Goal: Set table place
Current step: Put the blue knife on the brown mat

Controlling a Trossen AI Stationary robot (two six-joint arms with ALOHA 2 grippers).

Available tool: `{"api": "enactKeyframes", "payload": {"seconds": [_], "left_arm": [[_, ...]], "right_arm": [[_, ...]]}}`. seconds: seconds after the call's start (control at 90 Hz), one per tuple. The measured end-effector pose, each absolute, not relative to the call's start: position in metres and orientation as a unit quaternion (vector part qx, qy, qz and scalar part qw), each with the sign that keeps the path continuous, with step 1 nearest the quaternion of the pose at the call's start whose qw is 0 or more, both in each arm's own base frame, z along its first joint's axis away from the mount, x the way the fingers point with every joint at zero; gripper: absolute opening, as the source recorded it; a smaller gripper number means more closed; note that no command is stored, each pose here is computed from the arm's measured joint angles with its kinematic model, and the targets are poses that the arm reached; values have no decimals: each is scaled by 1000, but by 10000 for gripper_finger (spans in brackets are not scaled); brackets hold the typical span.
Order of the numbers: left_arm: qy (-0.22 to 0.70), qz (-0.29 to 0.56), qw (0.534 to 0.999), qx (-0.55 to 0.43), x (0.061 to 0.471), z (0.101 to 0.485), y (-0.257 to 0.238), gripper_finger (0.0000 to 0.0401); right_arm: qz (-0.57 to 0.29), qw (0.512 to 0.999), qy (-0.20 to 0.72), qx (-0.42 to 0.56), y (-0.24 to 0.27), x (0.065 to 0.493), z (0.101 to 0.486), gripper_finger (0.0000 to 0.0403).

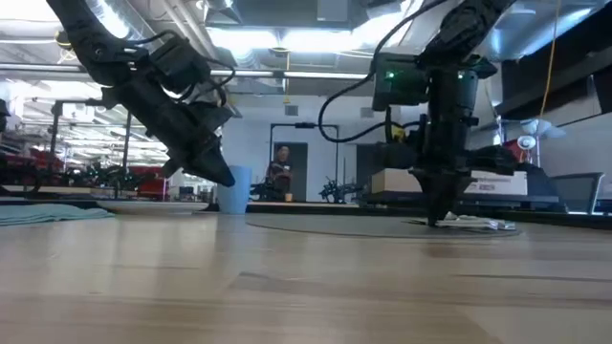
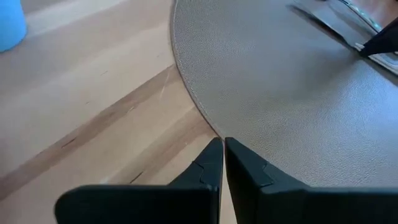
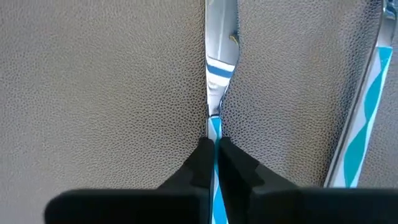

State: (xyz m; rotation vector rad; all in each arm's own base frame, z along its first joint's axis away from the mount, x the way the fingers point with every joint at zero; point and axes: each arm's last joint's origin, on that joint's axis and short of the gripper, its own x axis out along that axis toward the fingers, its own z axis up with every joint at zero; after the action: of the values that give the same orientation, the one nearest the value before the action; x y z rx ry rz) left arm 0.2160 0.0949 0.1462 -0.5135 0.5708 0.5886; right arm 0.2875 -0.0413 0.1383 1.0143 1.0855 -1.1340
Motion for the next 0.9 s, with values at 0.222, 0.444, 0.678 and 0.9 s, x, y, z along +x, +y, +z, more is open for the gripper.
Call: {"api": "enactKeyframes", "payload": {"seconds": [0.222, 0.444, 0.678, 0.9], "left_arm": [[274, 283, 885, -247, 216, 146, 95, 0], [274, 283, 885, -247, 216, 146, 95, 0], [274, 284, 885, -249, 216, 146, 95, 0], [274, 284, 885, -249, 216, 146, 95, 0]], "right_arm": [[-491, 595, 463, 436, -41, 285, 148, 0], [-495, 604, 452, 431, -42, 285, 165, 1], [-524, 595, 445, 416, -51, 281, 165, 1], [-527, 600, 433, 419, -62, 281, 166, 0]]}}
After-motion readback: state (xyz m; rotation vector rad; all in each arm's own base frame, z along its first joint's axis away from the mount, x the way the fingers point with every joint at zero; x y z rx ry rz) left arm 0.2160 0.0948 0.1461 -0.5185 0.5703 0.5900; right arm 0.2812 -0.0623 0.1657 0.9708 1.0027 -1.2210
